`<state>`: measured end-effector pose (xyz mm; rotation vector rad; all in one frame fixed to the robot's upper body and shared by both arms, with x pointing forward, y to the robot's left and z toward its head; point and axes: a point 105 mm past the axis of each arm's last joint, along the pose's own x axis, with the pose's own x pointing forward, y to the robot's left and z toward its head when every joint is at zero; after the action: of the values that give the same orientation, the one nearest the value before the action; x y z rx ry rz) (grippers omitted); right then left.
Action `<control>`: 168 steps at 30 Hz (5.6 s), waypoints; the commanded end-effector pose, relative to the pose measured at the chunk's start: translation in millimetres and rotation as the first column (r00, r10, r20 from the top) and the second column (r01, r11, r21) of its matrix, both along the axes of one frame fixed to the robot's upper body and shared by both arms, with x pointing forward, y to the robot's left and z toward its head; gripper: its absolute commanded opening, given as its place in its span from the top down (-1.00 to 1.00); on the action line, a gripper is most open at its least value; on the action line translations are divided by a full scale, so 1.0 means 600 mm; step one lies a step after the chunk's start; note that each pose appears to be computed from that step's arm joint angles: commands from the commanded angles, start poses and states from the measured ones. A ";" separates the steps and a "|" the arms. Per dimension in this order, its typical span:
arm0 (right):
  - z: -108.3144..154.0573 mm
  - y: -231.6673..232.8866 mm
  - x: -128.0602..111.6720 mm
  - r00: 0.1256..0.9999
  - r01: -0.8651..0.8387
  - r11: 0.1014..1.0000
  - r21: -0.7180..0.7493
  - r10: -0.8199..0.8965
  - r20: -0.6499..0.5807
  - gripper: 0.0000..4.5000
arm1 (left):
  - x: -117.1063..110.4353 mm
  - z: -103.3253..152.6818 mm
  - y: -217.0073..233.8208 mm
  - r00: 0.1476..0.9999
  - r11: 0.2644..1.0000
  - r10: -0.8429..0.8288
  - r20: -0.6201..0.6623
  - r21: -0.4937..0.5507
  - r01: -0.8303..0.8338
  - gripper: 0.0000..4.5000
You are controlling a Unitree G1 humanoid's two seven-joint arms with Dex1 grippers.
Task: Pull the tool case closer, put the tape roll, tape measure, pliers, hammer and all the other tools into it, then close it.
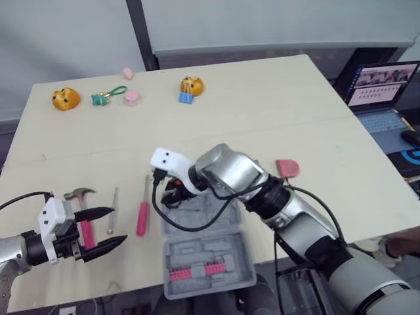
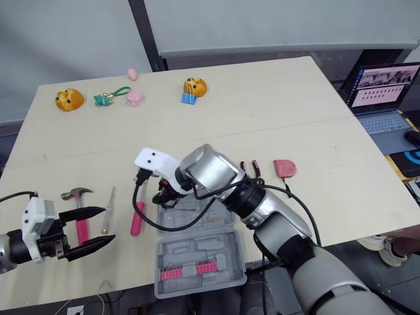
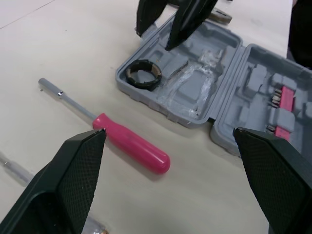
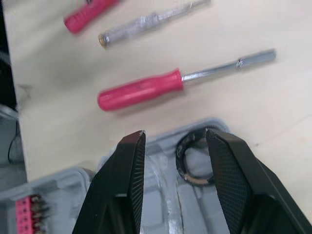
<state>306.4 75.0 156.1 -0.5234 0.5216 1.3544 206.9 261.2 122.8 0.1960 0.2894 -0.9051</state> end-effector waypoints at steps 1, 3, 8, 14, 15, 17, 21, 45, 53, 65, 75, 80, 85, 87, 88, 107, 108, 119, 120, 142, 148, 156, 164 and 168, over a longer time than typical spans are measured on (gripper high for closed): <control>0.014 -0.014 0.005 0.996 0.005 0.991 0.132 -0.016 0.083 0.09 | 0.000 0.019 -0.002 0.999 1.000 -0.023 0.030 -0.013 0.024 -1.00; 0.012 -0.019 0.009 0.993 0.029 0.977 0.213 -0.053 0.105 0.09 | 0.001 0.020 -0.002 0.999 0.999 -0.030 0.029 -0.020 0.031 -1.00; -0.007 -0.025 0.009 0.987 0.079 0.939 0.336 -0.120 0.103 0.09 | 0.011 0.021 0.000 0.999 0.999 -0.030 0.035 -0.038 0.031 -1.00; -0.036 -0.017 0.012 0.983 0.108 0.922 0.372 -0.154 0.097 0.09 | 0.019 0.020 0.001 0.998 0.999 -0.039 0.038 -0.031 0.041 -1.00; -0.039 -0.016 0.012 0.983 0.108 0.920 0.376 -0.155 0.098 0.09 | 0.019 0.020 0.001 0.998 0.999 -0.041 0.039 -0.030 0.042 -1.00; -0.045 -0.013 0.010 0.983 0.102 0.921 0.377 -0.151 0.101 0.09 | 0.018 0.020 0.001 0.998 0.999 -0.045 0.037 -0.028 0.046 -1.00; -0.066 -0.004 0.012 0.983 0.108 0.924 0.368 -0.154 0.097 0.09 | 0.015 0.018 0.002 0.998 0.999 -0.052 0.031 -0.013 0.052 -1.00; -0.131 0.001 0.013 0.983 0.107 0.959 0.263 -0.142 0.119 0.09 | 0.008 0.008 0.012 0.998 0.998 -0.055 0.020 0.008 0.055 -1.00; -0.147 -0.004 0.014 0.980 0.104 0.971 0.217 -0.138 0.146 0.09 | 0.007 0.008 0.013 0.998 0.998 -0.056 0.020 0.014 0.056 -1.00; -0.082 -0.022 0.023 0.971 0.112 0.939 0.326 -0.173 0.163 0.09 | 0.010 0.004 0.005 0.997 0.998 -0.066 0.032 -0.021 0.067 -1.00; 0.036 -0.210 -0.010 0.955 0.180 0.894 0.411 -0.258 0.143 0.09 | 0.040 0.001 -0.076 0.990 0.990 -0.099 0.101 -0.094 0.109 -1.00; 0.028 -0.311 -0.059 0.932 0.295 0.889 0.351 -0.348 0.098 0.09 | 0.041 0.009 -0.071 0.988 0.988 -0.117 0.097 -0.086 0.126 -1.00; 0.001 -0.374 -0.116 0.903 0.398 0.878 0.268 -0.426 0.054 0.09 | 0.060 0.034 -0.046 0.987 0.990 -0.109 0.117 -0.074 0.118 -1.00; -0.012 -0.383 -0.139 0.897 0.419 0.877 0.235 -0.440 0.043 0.09 | 0.064 0.039 -0.031 0.988 0.991 -0.104 0.115 -0.075 0.113 -1.00; -0.017 -0.386 -0.152 0.897 0.419 0.879 0.229 -0.440 0.047 0.09 | 0.067 0.039 -0.026 0.988 0.991 -0.101 0.113 -0.077 0.110 -1.00; -0.104 -0.486 -0.230 0.748 0.620 0.751 0.228 -0.653 0.116 0.09 | -0.078 -0.062 0.018 0.985 0.991 -0.117 -0.126 -0.080 0.107 -1.00; -0.105 -0.487 -0.229 0.745 0.623 0.748 0.230 -0.657 0.118 0.09 | -0.086 -0.068 0.018 0.983 0.991 -0.117 -0.139 -0.079 0.107 -1.00; -0.105 -0.517 -0.212 0.683 0.677 0.695 0.242 -0.716 0.144 0.09 | -0.067 -0.039 -0.018 0.974 0.972 -0.223 -0.046 -0.090 0.219 -1.00; -0.100 -0.524 -0.208 0.659 0.696 0.673 0.250 -0.737 0.149 0.09 | -0.057 -0.026 -0.029 0.969 0.964 -0.246 -0.016 -0.106 0.243 -1.00; -0.080 -0.575 -0.099 0.379 0.907 0.378 0.188 -0.925 0.032 -0.97 | 0.014 0.031 -0.145 0.894 0.888 -0.431 0.122 -0.123 0.444 -1.00; -0.089 -0.566 -0.045 0.319 0.937 0.312 0.158 -0.947 -0.025 -0.97 | 0.017 0.039 -0.157 0.888 0.883 -0.440 0.135 -0.115 0.455 -1.00; -0.096 -0.543 0.003 0.350 0.931 0.344 0.121 -0.936 -0.030 -0.97 | 0.014 0.036 -0.168 0.889 0.885 -0.436 0.139 -0.112 0.452 -1.00; -0.126 -0.537 0.039 0.353 0.933 0.351 0.082 -0.936 -0.012 -0.97 | 0.011 0.031 -0.171 0.898 0.895 -0.417 0.138 -0.108 0.432 -1.00; -0.129 -0.534 0.056 0.353 0.932 0.352 0.084 -0.936 -0.004 -0.97 | 0.011 0.031 -0.172 0.907 0.905 -0.398 0.141 -0.104 0.413 -1.00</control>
<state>334.3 -241.4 70.9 -0.0714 0.6267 0.2216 215.7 161.6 136.6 0.1674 0.1005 -1.3168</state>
